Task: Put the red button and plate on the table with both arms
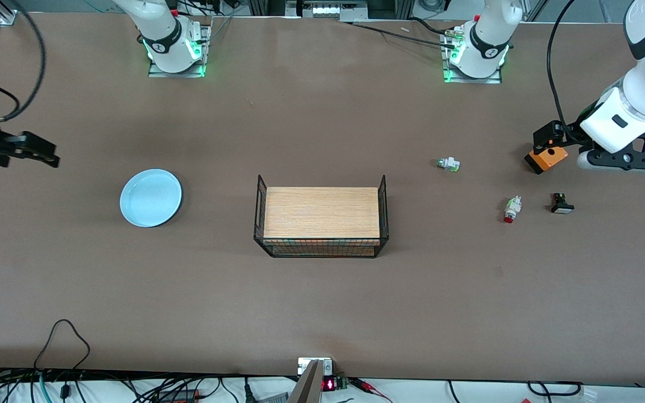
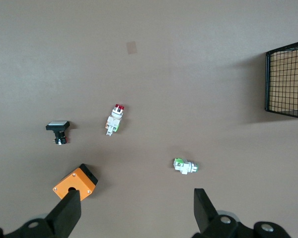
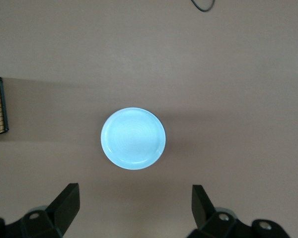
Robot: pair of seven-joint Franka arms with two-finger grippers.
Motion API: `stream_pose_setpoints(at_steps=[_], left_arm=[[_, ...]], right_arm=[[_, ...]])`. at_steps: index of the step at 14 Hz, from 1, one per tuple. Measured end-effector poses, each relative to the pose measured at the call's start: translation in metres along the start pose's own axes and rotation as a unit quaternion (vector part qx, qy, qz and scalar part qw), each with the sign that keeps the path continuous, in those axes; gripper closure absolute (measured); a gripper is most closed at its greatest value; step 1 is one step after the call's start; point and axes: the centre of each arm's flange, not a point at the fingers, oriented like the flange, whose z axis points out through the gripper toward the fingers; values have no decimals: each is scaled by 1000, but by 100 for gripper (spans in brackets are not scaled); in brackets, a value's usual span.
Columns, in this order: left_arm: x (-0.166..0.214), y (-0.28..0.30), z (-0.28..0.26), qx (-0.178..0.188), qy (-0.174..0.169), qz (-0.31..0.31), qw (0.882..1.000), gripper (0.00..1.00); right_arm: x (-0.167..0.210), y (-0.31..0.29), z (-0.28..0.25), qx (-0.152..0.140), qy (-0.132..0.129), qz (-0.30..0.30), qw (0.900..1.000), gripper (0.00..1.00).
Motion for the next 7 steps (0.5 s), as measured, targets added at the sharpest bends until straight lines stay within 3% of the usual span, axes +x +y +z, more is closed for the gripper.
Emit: stream_pose_setpoints(at_steps=[7], left_arm=[[1, -1, 2, 0, -2, 6, 1000, 0]], right_arm=[[-33, 3, -4, 0, -5, 3, 1000, 0]])
